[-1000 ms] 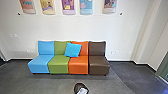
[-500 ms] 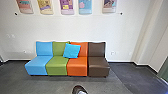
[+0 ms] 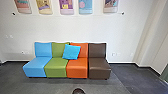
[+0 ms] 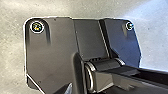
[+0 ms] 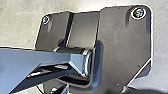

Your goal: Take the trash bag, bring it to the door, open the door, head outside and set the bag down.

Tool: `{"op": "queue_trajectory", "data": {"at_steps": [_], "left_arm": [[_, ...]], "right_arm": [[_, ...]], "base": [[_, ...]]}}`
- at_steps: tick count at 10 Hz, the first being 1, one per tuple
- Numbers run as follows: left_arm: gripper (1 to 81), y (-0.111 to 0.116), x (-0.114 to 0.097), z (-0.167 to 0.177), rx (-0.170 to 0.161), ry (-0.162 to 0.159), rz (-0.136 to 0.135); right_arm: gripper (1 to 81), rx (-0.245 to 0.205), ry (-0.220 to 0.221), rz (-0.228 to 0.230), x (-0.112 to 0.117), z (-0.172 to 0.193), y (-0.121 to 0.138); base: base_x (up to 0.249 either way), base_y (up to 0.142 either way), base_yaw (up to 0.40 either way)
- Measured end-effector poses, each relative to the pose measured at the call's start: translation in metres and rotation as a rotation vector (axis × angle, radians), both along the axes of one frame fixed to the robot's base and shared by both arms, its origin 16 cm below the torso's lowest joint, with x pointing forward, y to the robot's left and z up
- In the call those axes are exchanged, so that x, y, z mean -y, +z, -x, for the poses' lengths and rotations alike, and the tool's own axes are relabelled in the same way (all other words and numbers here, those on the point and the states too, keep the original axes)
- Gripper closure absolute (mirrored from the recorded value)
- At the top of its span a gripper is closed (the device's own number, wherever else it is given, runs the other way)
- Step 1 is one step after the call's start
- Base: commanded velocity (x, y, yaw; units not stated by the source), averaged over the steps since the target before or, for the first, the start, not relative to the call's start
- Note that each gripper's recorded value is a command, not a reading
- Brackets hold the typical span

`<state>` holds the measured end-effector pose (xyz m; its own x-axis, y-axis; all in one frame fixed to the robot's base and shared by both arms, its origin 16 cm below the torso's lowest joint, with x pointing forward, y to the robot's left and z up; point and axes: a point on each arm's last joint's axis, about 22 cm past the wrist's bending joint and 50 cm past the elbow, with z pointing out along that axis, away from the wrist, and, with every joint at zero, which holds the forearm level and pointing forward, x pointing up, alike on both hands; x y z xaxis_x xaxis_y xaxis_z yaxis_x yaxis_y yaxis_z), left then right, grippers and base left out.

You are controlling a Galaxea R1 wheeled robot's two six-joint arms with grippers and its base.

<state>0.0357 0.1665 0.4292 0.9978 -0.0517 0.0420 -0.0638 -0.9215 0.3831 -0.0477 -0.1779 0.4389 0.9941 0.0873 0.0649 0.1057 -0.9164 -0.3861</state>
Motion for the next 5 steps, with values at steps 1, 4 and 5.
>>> {"op": "queue_trajectory", "data": {"at_steps": [1,4,5], "left_arm": [[1.0,0.0001,0.0008,-0.0006,0.001,0.000,0.001],[1.0,0.0002,0.0009,-0.0011,0.001,0.005,0.003],[1.0,0.0002,0.0010,-0.0011,-0.001,0.009,0.003]], "right_arm": [[1.0,0.000,0.000,0.001,0.0005,-0.0003,-0.0001],[1.0,0.001,0.002,0.000,0.0003,-0.0005,0.0000],[1.0,0.001,0.004,0.000,0.0002,-0.0001,0.0000]], "base": [[0.149,0.000,0.000],[0.140,0.000,0.000],[0.134,0.000,0.000]]}}
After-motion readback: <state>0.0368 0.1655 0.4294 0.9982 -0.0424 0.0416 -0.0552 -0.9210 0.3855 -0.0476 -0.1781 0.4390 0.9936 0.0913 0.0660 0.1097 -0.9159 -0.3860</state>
